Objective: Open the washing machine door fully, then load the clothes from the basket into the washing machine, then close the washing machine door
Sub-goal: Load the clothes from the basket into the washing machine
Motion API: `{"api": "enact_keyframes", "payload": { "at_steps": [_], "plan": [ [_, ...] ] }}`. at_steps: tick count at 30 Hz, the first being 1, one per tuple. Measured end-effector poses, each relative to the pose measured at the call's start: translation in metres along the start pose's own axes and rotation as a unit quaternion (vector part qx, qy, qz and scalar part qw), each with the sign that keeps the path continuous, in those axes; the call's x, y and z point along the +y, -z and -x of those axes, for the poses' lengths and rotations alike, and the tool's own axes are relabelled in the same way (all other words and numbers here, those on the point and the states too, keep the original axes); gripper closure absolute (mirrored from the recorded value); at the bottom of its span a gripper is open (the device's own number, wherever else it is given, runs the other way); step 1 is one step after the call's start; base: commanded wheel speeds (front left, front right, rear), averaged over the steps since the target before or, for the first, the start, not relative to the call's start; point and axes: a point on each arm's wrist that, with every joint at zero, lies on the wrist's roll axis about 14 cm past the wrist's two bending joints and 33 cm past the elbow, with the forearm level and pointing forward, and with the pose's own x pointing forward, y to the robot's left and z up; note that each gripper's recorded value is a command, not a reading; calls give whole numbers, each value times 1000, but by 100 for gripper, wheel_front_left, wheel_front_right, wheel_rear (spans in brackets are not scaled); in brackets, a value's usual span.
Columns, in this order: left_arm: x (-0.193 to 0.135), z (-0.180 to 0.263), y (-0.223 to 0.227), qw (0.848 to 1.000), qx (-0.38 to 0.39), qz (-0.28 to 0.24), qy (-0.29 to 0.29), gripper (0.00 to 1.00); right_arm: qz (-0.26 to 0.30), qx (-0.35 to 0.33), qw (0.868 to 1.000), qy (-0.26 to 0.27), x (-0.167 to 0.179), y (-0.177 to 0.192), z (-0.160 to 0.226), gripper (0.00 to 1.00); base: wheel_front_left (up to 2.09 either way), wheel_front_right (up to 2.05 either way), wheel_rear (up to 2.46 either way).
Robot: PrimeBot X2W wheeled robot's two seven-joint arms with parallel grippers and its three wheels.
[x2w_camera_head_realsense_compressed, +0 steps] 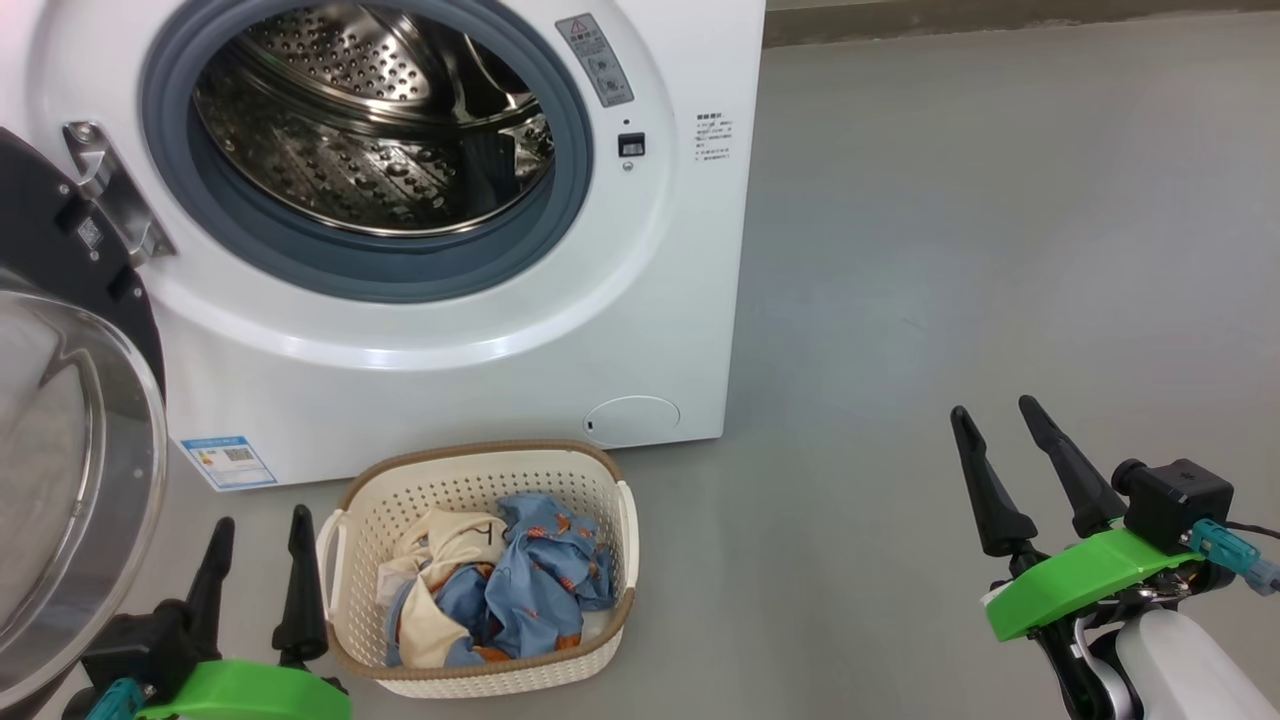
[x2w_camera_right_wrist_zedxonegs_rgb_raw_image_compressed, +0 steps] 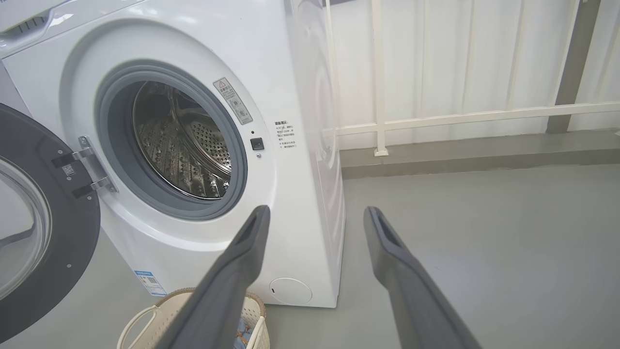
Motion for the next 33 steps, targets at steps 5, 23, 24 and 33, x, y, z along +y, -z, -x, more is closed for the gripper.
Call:
{"api": "enact_keyframes", "payload": {
  "at_steps": [5,23,24,33],
  "plan": [
    [0,1,-1,1000,-2,-1,-1,0,1,0,1000,-2,1,0,0,0,0,0,0],
    [-1,5,2,1000,1,2,1,0,2,3,1000,-5,3,2,1,0,28,-31,3],
    [0,5,2,1000,1,3,1,0,2,4,1000,-5,3,2,1,0,120,-133,13],
    [1,5,3,1000,1,3,-4,0,3,5,1000,-7,3,3,0,0,134,-146,12]
  ]
}}
